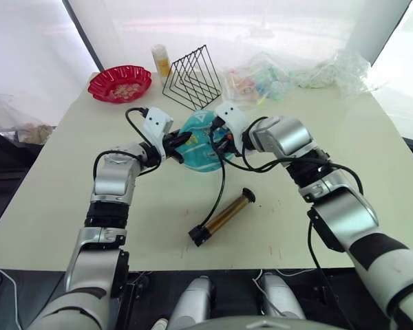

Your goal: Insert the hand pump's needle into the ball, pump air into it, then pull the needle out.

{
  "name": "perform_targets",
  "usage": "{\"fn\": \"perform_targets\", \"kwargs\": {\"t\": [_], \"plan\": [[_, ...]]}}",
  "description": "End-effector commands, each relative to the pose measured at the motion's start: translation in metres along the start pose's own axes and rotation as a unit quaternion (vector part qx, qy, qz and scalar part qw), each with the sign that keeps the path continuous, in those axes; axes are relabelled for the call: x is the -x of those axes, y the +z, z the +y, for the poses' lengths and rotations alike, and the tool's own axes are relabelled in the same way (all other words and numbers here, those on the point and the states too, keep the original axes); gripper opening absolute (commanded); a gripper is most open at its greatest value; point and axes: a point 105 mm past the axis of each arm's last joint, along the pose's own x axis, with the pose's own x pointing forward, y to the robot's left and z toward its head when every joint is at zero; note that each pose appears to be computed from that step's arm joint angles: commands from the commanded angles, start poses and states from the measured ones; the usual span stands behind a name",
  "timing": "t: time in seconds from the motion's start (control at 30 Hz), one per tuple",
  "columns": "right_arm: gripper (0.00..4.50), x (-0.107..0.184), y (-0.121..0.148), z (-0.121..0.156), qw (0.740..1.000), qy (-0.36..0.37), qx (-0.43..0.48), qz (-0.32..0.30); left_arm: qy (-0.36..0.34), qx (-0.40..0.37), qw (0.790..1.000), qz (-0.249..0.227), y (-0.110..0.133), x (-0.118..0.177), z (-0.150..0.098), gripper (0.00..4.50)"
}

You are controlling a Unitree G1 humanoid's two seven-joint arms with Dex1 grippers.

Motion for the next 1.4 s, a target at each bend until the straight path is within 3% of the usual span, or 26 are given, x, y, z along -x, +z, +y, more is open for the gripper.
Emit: {"fn": "perform_targets", "kwargs": {"t": [0.03, 0.7, 1.4], "plan": [[0.4, 0.001, 0.007, 0.0, 1.0, -0.005, -0.001, -0.011, -0.022, 0.013, 1.0, 0.014, -0.009, -0.004, -0.009, 0.0], [0.4, 0.003, -0.013, -0.014, 0.999, -0.021, -0.023, 0.018, -0.015, 0.026, 0.999, 0.013, -0.011, -0.004, -0.005, 0.0], [0.4, -0.008, -0.009, -0.011, 0.999, -0.029, -0.03, 0.028, -0.03, 0.028, 0.999, 0.015, -0.013, -0.004, -0.018, 0.0]]}}
